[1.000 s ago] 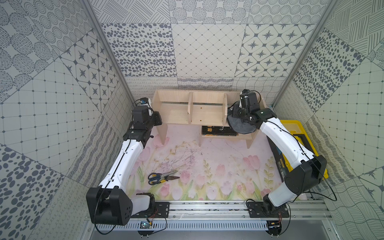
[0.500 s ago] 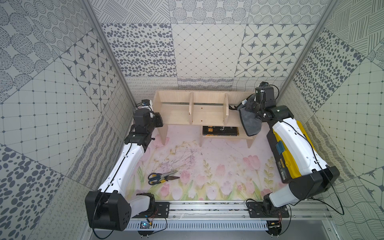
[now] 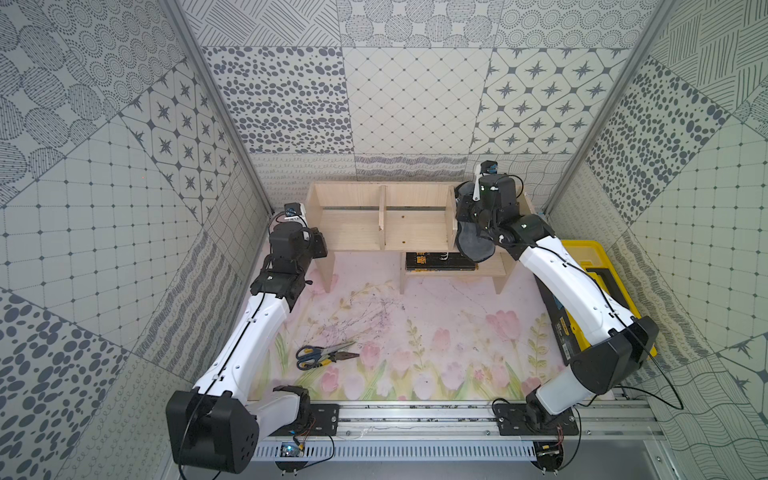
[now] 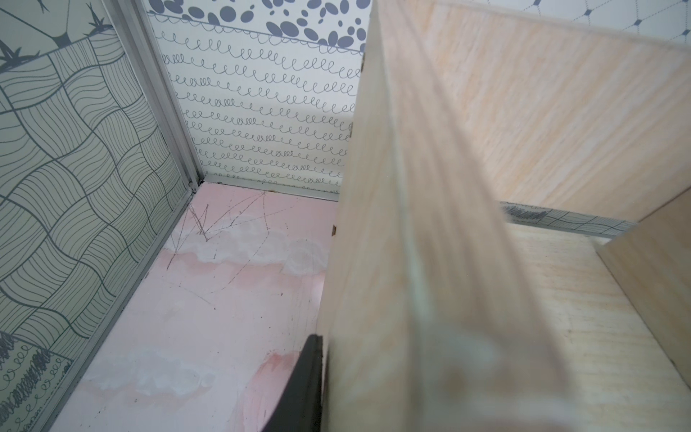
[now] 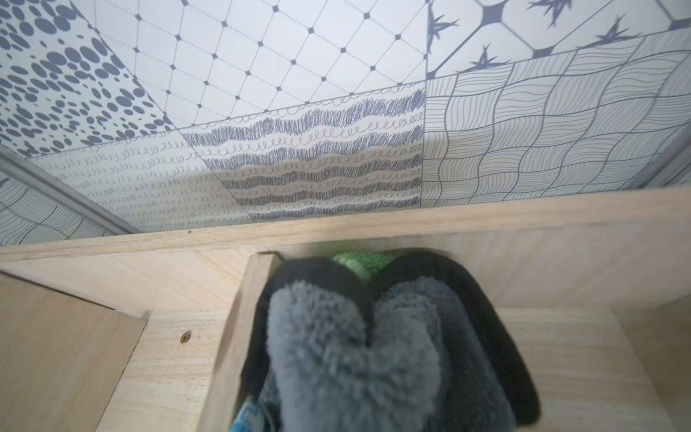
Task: Wipe the bookshelf clean with a cloth
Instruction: Wipe the dust from the shelf.
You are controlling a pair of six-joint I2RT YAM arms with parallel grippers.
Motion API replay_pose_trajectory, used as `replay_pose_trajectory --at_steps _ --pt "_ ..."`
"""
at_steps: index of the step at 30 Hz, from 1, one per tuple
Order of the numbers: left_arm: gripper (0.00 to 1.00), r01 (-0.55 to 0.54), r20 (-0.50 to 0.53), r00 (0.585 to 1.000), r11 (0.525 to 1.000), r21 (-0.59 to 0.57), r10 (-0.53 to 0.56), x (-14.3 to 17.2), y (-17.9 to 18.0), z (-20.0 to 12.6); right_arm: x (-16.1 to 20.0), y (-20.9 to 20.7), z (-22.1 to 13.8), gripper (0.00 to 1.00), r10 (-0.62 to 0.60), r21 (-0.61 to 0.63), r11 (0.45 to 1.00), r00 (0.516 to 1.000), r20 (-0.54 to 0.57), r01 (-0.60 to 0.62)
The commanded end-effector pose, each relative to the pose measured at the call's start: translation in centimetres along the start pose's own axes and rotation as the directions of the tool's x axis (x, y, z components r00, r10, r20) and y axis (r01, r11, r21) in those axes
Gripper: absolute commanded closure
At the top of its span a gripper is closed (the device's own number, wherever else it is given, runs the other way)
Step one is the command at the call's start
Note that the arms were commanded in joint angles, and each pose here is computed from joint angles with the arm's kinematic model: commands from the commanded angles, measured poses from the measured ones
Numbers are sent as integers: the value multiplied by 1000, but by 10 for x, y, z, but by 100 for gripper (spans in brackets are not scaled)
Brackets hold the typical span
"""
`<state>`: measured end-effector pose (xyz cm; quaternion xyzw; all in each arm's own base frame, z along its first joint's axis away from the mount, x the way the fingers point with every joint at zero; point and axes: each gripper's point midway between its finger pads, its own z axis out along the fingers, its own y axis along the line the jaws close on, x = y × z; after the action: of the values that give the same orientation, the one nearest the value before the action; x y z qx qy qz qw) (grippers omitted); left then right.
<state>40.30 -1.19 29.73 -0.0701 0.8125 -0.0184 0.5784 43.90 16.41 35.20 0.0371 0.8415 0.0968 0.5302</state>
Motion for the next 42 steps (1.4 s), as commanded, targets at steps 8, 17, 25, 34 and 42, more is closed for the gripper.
replay_pose_trajectory --at_steps 8,17,25,34,42 --pt "100 184 35 983 972 -146 -180 11 15 2 30 -98 -14 100 62 198 979 997 -52 -50" --pt "100 212 84 976 960 -181 -200 12 25 14 -36 -70 33 100 9 133 991 1000 30 -13" --pt "100 195 100 979 961 -198 -179 -1 29 35 -21 -5 32 100 -42 -29 999 999 20 43" --pt "100 183 97 982 954 -236 -164 6 45 43 12 -68 -1 100 -11 127 992 1000 -12 13" --pt "100 174 93 982 977 -123 -163 3 28 40 35 -111 -14 100 -18 241 970 997 -74 36"
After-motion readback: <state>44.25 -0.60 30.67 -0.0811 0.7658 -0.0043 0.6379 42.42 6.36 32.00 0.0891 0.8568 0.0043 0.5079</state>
